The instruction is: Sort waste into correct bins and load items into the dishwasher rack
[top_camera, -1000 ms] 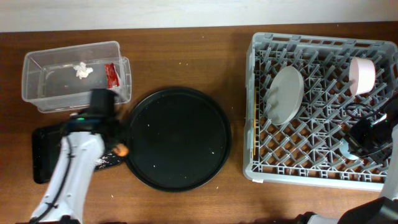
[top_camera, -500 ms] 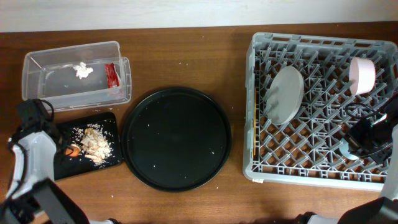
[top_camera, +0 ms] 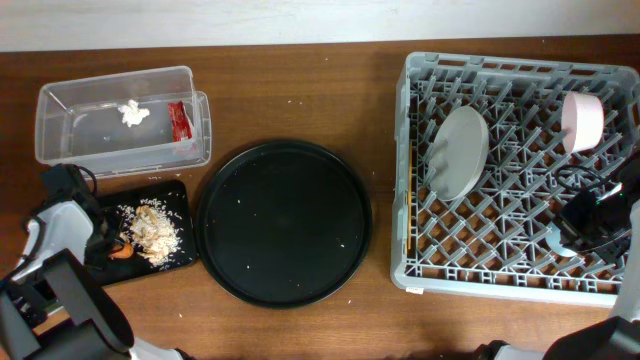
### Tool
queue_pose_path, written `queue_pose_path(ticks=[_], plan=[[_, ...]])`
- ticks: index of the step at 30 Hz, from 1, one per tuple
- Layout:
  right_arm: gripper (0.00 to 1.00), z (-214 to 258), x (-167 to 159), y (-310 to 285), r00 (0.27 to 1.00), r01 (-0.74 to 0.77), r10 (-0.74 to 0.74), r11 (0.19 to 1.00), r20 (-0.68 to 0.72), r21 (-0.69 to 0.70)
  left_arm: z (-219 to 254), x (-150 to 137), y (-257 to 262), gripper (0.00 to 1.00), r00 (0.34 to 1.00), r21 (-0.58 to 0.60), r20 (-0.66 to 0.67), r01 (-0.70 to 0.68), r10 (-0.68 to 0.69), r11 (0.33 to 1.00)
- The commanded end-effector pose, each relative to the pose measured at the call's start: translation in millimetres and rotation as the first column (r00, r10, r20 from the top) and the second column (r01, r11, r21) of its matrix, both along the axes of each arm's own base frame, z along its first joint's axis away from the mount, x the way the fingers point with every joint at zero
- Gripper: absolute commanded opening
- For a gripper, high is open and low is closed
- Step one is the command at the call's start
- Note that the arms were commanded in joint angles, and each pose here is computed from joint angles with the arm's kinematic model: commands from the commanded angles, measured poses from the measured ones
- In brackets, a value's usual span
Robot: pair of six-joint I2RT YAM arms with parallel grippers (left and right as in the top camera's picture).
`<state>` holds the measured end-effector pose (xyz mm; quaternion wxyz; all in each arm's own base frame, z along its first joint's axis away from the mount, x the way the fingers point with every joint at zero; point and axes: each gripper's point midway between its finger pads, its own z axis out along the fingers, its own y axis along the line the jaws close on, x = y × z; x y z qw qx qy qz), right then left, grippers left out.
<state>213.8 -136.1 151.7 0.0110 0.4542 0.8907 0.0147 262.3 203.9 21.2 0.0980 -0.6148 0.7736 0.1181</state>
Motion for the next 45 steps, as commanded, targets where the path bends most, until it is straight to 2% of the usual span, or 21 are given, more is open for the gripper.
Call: queue_pose_path(ticks=[1,3,5,7,8,10,12,14,18,24,28,30,31,32,33,34,39,45], plan=[[0.05,2.9,2.0,2.4,1.000,-0.006,0.005,1.000,0.024,0.007,34.0,27.7,6.5,0.75,0.995,-0.002,0.043,0.089,-0.089,0.996],[0.15,3.9,10.8,11.3,0.997,-0.044,0.040,0.998,0.070,0.050,57.4,52.4,-5.3,0.77,0.975,-0.012,0.090,0.206,-0.204,0.978],[0.31,10.3,35.3,39.4,0.959,-0.217,0.184,0.966,0.215,0.142,74.3,80.4,-26.9,0.77,0.920,-0.011,0.150,0.368,-0.362,0.930],[0.47,22.8,61.9,82.3,0.851,-0.447,0.351,0.874,0.390,0.190,90.5,114.2,-72.7,0.87,0.773,0.001,0.204,0.614,-0.601,0.789],[0.54,24.5,68.6,97.0,0.814,-0.510,0.406,0.841,0.414,0.178,93.1,121.5,-97.3,0.99,0.700,0.002,0.196,0.700,-0.687,0.714],[0.61,22.3,78.7,125.6,0.738,-0.626,0.539,0.771,0.407,0.113,89.2,116.1,-148.7,0.99,0.570,-0.045,0.141,0.821,-0.810,0.570],[0.61,15.9,79.1,129.9,0.746,-0.629,0.578,0.775,0.331,0.061,82.4,91.7,-180.3,0.99,0.517,-0.148,0.088,0.852,-0.851,0.502],[0.62,11.6,77.7,129.0,0.763,-0.615,0.590,0.788,0.265,0.019,79.1,67.8,-193.4,0.99,0.494,-0.237,0.043,0.849,-0.868,0.472],[0.62,8.0,70.3,134.4,0.738,-0.656,0.645,0.754,0.197,-0.011,79.8,25.6,-197.6,0.99,0.488,-0.380,-0.036,0.801,-0.872,0.463],[0.58,11.9,63.4,155.1,0.690,-0.704,0.692,0.709,0.212,-0.024,99.8,10.5,-200.1,0.99,0.483,-0.330,-0.008,0.826,-0.876,0.458],[0.58,28.2,55.1,169.4,0.614,-0.697,0.703,0.696,0.358,-0.171,110.5,-5.3,-201.6,0.99,0.477,-0.198,0.068,0.867,-0.876,0.456],[0.61,44.0,47.6,173.3,0.541,-0.674,0.712,0.685,0.448,-0.276,118.7,-10.1,-205.8,0.98,0.460,-0.097,0.146,0.888,-0.876,0.450],[0.66,56.2,41.7,173.5,0.490,-0.642,0.714,0.684,0.501,-0.346,124.6,-11.5,-206.2,0.96,0.446,-0.024,0.183,0.893,-0.876,0.449],[0.98,68.6,34.6,172.5,0.436,-0.600,0.712,0.686,0.551,-0.412,132.1,-12.3,-206.1,0.93,0.425,0.067,0.224,0.891,-0.877,0.449],[0.98,76.8,28.3,170.6,0.404,-0.567,0.712,0.688,0.575,-0.453,138.4,-13.9,-206.1,0.93,0.407,0.135,0.254,0.884,-0.877,0.448],[0.98,85.2,19.2,168.5,0.368,-0.529,0.710,0.691,0.600,-0.493,147.3,-16.5,-206.2,0.99,0.381,0.220,0.292,0.866,-0.877,0.449],[0.98,108.6,-2.1,167.9,0.285,-0.459,0.708,0.693,0.647,-0.556,177.7,-25.6,-206.4,0.99,0.325,0.398,0.385,0.786,-0.864,0.473],[0.98,109.1,-3.4,167.8,0.283,-0.457,0.708,0.693,0.647,-0.558,188.6,-30.6,-206.4,0.99,0.311,0.434,0.406,0.762,-0.859,0.481]])
